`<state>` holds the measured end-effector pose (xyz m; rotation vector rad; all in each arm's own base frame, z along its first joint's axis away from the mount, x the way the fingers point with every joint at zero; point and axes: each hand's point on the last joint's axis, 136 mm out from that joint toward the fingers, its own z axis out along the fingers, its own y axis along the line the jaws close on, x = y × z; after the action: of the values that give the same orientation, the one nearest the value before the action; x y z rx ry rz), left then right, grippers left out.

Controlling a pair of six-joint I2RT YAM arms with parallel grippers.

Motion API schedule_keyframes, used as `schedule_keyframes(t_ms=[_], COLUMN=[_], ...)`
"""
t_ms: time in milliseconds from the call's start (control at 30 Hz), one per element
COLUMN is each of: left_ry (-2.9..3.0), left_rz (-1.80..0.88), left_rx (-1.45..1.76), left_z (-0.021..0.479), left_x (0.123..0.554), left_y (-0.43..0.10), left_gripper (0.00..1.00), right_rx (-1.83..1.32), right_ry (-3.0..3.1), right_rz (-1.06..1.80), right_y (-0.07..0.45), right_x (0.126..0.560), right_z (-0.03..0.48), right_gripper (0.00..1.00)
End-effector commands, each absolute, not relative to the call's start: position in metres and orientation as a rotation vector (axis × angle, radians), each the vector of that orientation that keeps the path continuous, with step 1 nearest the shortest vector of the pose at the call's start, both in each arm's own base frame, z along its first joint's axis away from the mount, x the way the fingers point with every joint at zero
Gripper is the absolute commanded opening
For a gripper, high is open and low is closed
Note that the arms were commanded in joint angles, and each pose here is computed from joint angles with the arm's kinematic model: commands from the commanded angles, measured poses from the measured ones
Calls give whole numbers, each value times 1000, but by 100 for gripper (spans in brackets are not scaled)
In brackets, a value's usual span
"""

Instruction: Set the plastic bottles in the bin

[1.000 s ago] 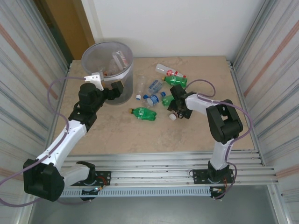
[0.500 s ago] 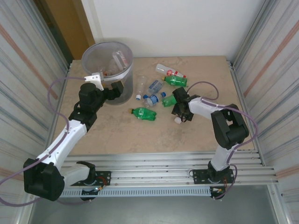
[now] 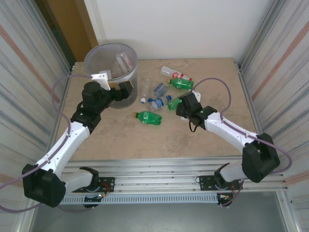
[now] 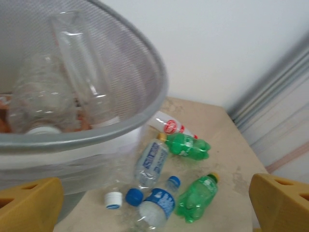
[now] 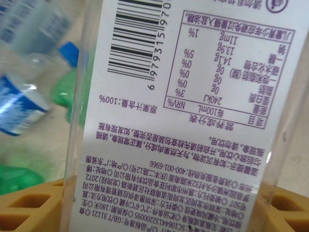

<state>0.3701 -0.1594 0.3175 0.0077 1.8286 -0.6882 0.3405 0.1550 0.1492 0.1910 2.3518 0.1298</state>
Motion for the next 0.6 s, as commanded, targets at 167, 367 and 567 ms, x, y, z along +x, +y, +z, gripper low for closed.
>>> schedule_keyframes(t_ms=[167,367,567], left_ry=[1800,1810,1824], left_rz=[-825,-939,-1086], left_rx=[192,320,462], left_z=[349,354,355], left_x=[358,352,346], left_y=[-216,-259,-297], left_gripper=[99,97,94], right_rx=[-68,-190,-279], right_ry=[2039,1910,1829], right_rz=[268,368,448], right_y=[193,218,240], right_x=[340,333,331], right_z=[228,263,285], right_gripper=[46,46,46])
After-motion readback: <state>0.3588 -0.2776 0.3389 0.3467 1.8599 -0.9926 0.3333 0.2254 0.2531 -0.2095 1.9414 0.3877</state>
